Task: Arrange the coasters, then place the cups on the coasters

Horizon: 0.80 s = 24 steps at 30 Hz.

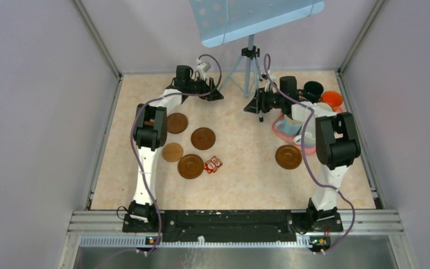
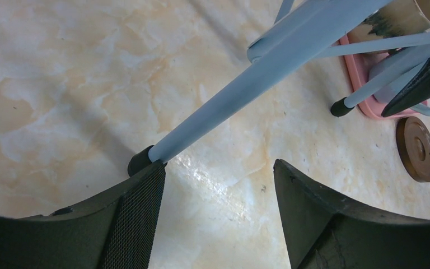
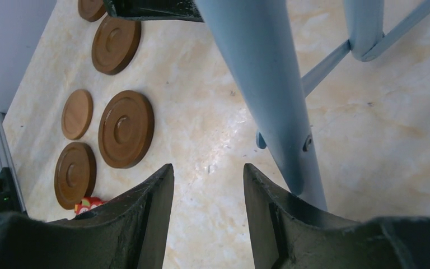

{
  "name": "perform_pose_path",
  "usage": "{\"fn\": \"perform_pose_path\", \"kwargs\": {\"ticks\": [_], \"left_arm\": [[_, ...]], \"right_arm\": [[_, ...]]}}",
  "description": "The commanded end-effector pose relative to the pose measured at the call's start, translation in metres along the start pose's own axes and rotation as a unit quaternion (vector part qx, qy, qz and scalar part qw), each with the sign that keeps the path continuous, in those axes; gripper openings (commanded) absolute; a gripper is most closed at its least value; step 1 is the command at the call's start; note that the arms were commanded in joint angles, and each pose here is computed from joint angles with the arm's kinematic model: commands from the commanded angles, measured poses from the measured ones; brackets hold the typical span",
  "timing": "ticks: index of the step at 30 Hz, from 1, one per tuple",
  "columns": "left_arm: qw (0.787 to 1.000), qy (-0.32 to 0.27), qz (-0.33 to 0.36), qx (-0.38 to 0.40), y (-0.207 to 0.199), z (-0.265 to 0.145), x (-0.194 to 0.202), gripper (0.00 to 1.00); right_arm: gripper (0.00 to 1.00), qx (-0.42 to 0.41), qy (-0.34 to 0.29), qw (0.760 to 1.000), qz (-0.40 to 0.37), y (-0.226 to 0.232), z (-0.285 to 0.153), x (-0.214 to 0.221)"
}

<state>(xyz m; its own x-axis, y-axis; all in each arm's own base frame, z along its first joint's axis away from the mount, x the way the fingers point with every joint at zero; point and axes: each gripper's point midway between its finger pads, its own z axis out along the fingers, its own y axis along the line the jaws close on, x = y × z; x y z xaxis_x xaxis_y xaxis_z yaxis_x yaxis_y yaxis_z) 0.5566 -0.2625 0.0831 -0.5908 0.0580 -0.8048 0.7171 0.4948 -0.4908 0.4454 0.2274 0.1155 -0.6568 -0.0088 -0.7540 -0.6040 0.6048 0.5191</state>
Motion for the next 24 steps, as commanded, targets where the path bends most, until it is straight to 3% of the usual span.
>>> {"fn": "perform_pose_path", "kwargs": {"ticks": [1, 15, 24], "left_arm": [[0.999, -0.027, 0.023, 0.002, 0.004, 0.009, -0.02, 0.77], [0.999, -0.042, 0.033, -0.009, 0.02, 0.019, -0.03, 0.79], [0.998, -0.037, 0.047, 0.028, -0.037, -0.016, -0.043, 0.81]], "right_arm": [[0.49, 0.021, -0.033, 0.999, -0.034, -0.023, 0.001, -0.031], [0.49, 0.026, -0.032, 0.998, -0.042, -0.039, 0.011, -0.038], [0.56, -0.013, -0.059, 0.994, -0.087, 0.017, -0.021, -0.065]]}}
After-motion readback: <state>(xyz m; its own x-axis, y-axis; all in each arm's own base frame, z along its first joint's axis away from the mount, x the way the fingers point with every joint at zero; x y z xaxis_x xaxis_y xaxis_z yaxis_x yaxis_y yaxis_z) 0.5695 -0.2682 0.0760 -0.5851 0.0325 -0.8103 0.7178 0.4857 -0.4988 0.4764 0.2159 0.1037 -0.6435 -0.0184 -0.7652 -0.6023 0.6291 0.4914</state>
